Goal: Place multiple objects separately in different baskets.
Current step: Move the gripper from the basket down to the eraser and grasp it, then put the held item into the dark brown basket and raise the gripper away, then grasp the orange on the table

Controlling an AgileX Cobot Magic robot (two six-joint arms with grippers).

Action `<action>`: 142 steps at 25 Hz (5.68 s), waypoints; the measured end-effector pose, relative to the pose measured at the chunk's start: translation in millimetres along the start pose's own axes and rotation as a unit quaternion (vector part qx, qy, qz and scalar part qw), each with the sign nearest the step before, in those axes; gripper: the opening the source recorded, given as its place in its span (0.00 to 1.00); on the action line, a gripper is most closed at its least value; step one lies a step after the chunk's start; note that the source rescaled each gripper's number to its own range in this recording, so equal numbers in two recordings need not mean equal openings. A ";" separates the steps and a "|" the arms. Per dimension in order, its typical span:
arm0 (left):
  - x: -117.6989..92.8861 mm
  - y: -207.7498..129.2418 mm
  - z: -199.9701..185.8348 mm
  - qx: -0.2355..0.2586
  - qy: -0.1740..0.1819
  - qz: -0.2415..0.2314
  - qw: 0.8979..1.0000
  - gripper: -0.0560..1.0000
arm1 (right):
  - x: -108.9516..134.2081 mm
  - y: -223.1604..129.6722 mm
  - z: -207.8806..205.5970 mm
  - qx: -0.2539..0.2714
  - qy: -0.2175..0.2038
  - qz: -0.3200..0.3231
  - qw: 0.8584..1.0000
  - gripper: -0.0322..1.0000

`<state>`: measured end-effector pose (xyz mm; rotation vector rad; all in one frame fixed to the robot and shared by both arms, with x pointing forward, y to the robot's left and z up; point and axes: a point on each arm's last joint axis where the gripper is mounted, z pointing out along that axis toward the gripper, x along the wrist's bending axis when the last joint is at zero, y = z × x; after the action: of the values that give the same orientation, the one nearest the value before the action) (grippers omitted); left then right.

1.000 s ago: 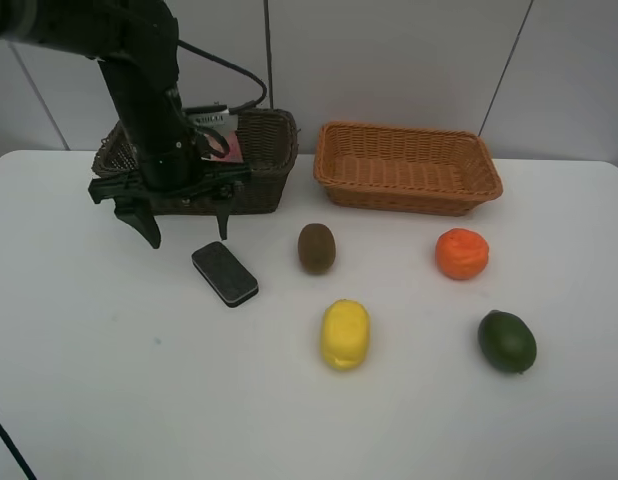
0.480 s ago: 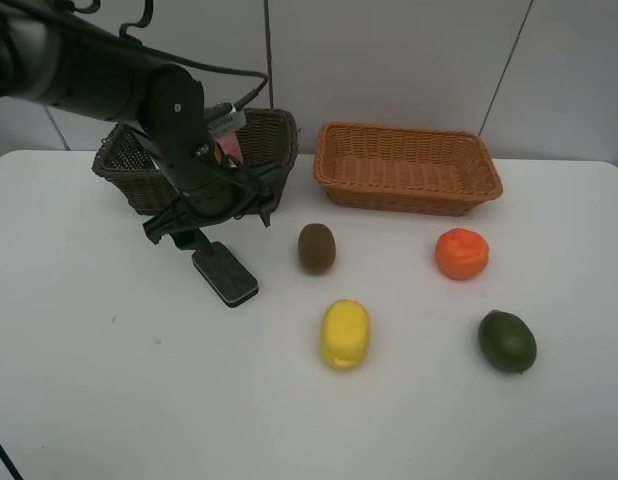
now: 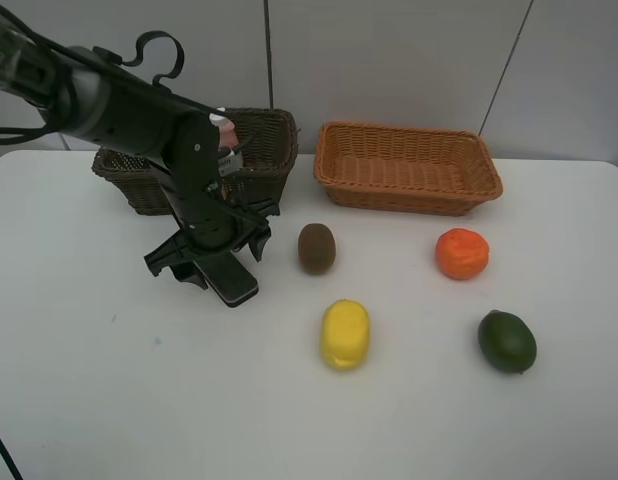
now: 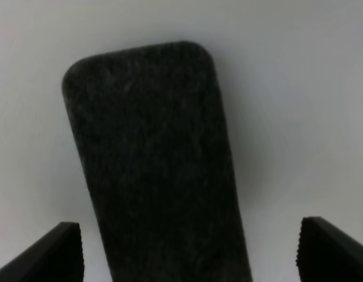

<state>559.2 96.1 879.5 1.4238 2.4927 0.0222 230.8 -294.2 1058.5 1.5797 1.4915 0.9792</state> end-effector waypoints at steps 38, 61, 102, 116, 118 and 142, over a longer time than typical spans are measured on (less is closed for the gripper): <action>0.7 1.8 -21.6 0.007 -0.001 0.007 1.000 0.60 | 0.0 0.0 0.0 0.000 0.000 0.000 1.000 0.96; -16.8 113.9 -137.8 -0.298 -0.086 0.385 0.869 0.60 | 0.0 0.0 0.0 0.000 0.000 0.000 1.000 0.96; -18.1 156.9 -95.2 -0.241 -0.007 0.363 0.900 0.96 | 0.0 0.0 0.0 0.000 0.000 0.000 1.000 0.96; 5.8 182.1 -140.7 -0.133 0.062 0.289 0.946 0.96 | 0.0 0.0 0.0 0.000 0.000 0.000 1.000 0.96; 25.2 191.2 -141.9 -0.097 0.069 0.263 0.957 0.96 | 0.0 0.0 0.0 0.000 0.000 0.000 1.000 0.96; 172.7 78.1 -203.7 0.048 0.064 0.186 0.979 0.96 | 0.0 0.0 0.0 0.000 0.000 0.000 1.000 0.96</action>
<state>493.2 307.2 1048.3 1.9702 2.3113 0.0682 230.8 -294.2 1058.5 1.5797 1.4915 0.9792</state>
